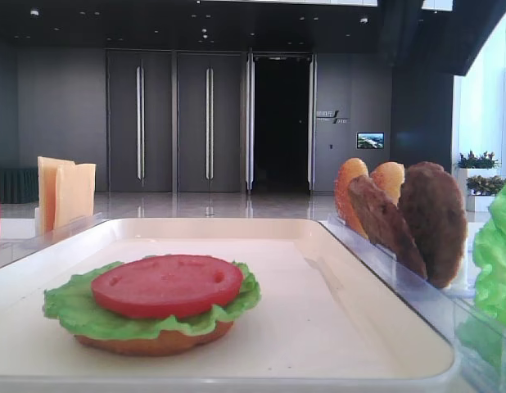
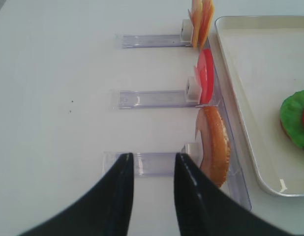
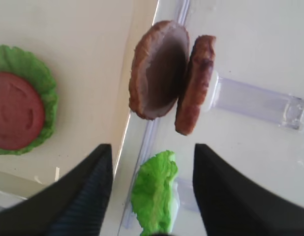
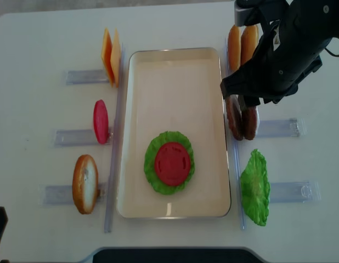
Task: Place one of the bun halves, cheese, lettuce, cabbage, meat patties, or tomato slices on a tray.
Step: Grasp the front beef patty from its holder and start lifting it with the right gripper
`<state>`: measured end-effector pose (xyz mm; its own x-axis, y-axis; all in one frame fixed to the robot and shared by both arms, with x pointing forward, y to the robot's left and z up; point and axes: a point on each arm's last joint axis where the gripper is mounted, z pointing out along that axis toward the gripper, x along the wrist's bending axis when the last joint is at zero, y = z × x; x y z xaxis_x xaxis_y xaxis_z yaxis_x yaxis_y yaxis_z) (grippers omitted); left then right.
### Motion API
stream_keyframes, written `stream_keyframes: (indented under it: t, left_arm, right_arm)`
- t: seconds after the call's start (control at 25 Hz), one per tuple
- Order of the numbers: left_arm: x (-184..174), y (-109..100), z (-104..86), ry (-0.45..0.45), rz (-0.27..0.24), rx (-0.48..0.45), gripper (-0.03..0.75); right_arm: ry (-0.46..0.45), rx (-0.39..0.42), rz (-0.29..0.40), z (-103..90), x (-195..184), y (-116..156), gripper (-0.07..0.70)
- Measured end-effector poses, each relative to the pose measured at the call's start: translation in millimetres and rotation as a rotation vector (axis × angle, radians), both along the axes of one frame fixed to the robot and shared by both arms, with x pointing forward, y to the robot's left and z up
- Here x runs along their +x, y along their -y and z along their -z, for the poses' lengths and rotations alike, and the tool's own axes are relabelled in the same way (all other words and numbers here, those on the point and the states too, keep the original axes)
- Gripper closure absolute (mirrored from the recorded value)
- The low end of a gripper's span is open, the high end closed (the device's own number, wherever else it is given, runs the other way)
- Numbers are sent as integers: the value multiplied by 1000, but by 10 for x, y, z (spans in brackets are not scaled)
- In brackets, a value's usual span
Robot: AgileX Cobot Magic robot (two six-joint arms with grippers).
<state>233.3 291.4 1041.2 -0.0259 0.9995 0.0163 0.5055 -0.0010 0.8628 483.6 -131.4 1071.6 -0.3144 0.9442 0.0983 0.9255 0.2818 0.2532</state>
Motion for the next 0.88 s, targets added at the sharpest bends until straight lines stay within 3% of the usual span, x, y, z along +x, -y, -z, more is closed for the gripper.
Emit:
stream_keyframes:
  t: [0.2, 0.4, 0.64, 0.88]
  left_arm:
    - [0, 0, 0, 0, 0, 0, 496]
    - [0, 0, 0, 0, 0, 0, 496]
    - [0, 0, 0, 0, 0, 0, 496]
    - [0, 0, 0, 0, 0, 0, 496]
  right_arm:
    - [50, 80, 28, -35, 49, -64, 200]
    - [54, 142, 111, -51, 70, -97, 178]
    - [43, 147, 140, -31, 83, -106, 178]
    - [-7, 107, 143, 175, 178, -169, 176]
